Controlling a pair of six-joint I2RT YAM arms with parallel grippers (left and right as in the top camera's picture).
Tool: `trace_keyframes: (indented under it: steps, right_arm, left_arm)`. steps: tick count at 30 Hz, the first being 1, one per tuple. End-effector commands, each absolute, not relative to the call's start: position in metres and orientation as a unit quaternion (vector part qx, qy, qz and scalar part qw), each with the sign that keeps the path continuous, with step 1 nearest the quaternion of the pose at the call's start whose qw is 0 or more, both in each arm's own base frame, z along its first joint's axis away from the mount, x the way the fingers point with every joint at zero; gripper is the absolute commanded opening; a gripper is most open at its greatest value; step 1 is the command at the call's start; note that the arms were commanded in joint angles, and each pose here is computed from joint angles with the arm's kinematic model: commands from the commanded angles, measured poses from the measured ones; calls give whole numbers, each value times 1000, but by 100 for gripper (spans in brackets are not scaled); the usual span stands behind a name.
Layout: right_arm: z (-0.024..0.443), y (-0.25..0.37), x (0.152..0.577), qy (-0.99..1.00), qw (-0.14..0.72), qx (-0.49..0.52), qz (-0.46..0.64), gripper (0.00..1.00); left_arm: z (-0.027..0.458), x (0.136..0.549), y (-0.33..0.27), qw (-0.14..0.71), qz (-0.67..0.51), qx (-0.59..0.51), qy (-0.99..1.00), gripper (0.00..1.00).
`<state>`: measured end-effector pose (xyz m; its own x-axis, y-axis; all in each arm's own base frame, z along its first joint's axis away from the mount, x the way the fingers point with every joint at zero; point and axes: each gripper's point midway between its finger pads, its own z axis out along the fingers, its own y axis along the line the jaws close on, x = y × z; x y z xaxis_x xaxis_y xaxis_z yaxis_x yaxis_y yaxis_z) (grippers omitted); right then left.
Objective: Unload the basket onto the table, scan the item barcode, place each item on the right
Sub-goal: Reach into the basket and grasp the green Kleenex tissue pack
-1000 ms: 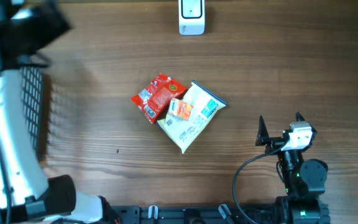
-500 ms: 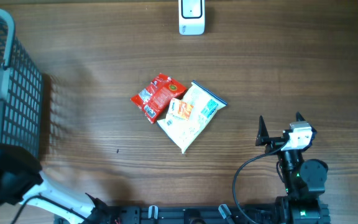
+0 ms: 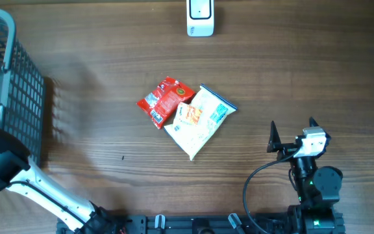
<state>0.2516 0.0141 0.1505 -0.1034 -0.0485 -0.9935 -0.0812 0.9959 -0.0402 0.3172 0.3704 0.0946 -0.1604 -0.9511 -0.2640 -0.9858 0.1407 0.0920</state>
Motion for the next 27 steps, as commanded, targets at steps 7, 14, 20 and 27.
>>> trace_keyframes:
  steps: [7,14,20,27]
  right_arm:
    - [151,11,252,741,670,-39,5,100]
    - [151,11,252,741,670,-39,5,100]
    - [151,11,252,741,670,-39,5,100]
    - [151,11,252,741,670,-39,5,100]
  left_arm:
    - [56,325,374,67,112,-648,751,99]
    - [32,324,373,67,112,-648,751,99]
    - [25,330,379,86,113,-648,748,87]
    - [23,333,382,97,114,-648,746,11]
